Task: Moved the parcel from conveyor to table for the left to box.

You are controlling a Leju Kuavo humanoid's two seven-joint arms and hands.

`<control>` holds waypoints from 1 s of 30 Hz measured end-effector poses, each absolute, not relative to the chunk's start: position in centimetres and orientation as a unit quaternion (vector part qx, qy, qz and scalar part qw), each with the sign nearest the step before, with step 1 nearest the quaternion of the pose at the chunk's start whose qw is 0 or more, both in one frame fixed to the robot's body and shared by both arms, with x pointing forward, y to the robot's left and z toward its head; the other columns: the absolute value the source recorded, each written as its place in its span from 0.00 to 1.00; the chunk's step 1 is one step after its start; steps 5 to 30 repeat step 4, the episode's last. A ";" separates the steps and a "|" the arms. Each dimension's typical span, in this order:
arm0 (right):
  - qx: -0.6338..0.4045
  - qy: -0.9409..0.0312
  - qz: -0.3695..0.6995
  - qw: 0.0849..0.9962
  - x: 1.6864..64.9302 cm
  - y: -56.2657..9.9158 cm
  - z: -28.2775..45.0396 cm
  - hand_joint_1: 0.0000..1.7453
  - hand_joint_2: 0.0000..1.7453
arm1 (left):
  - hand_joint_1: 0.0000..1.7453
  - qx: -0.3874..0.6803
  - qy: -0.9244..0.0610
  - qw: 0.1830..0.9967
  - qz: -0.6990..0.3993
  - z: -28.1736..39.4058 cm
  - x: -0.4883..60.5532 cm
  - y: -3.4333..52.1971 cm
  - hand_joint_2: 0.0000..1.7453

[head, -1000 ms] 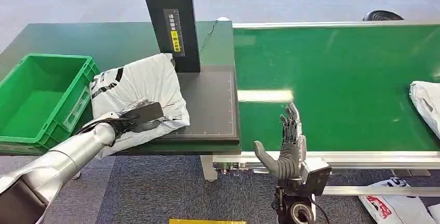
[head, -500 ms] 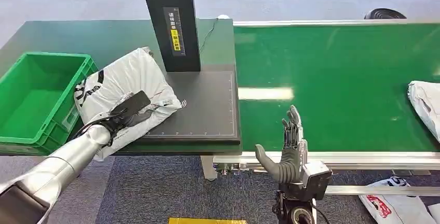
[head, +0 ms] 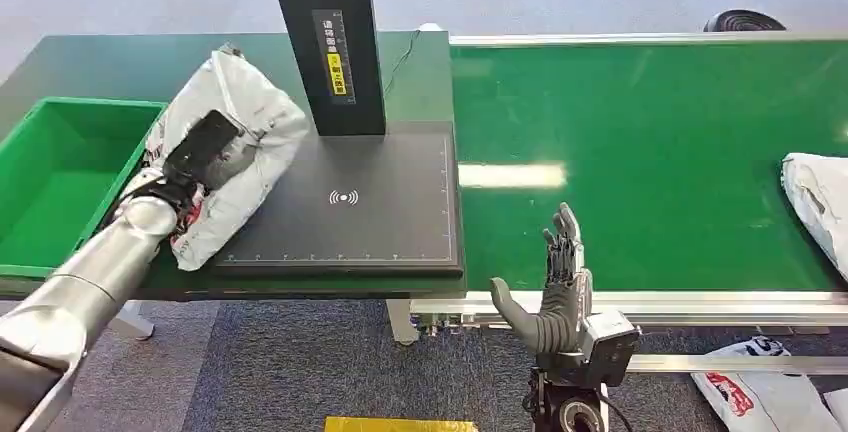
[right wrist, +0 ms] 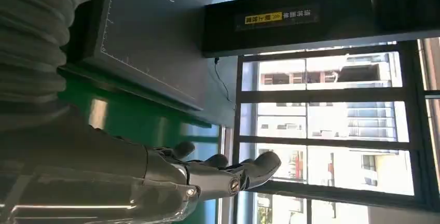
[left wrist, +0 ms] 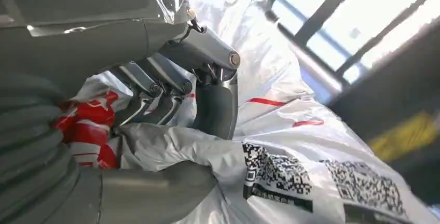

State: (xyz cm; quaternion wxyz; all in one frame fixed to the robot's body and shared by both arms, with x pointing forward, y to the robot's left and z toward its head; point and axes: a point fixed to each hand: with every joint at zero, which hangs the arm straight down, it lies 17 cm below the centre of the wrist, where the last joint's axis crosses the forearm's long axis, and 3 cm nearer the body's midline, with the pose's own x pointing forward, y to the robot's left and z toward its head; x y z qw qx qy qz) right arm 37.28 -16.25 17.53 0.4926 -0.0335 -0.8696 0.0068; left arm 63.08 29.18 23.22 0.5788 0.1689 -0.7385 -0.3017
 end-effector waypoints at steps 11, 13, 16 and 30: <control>-0.035 -0.871 0.007 0.490 37.2 -16.2 17.7 0.00 1.00 | 1.00 0.196 -0.754 0.557 -0.289 27.7 64.1 30.2 1.00; -0.035 -0.871 0.007 0.490 37.2 -16.2 17.7 0.00 1.00 | 1.00 0.196 -0.754 0.557 -0.289 27.7 64.1 30.2 1.00; -0.035 -0.871 0.007 0.490 37.2 -16.2 17.7 0.00 1.00 | 1.00 0.196 -0.754 0.557 -0.289 27.7 64.1 30.2 1.00; -0.035 -0.871 0.007 0.490 37.2 -16.2 17.7 0.00 1.00 | 1.00 0.196 -0.754 0.557 -0.289 27.7 64.1 30.2 1.00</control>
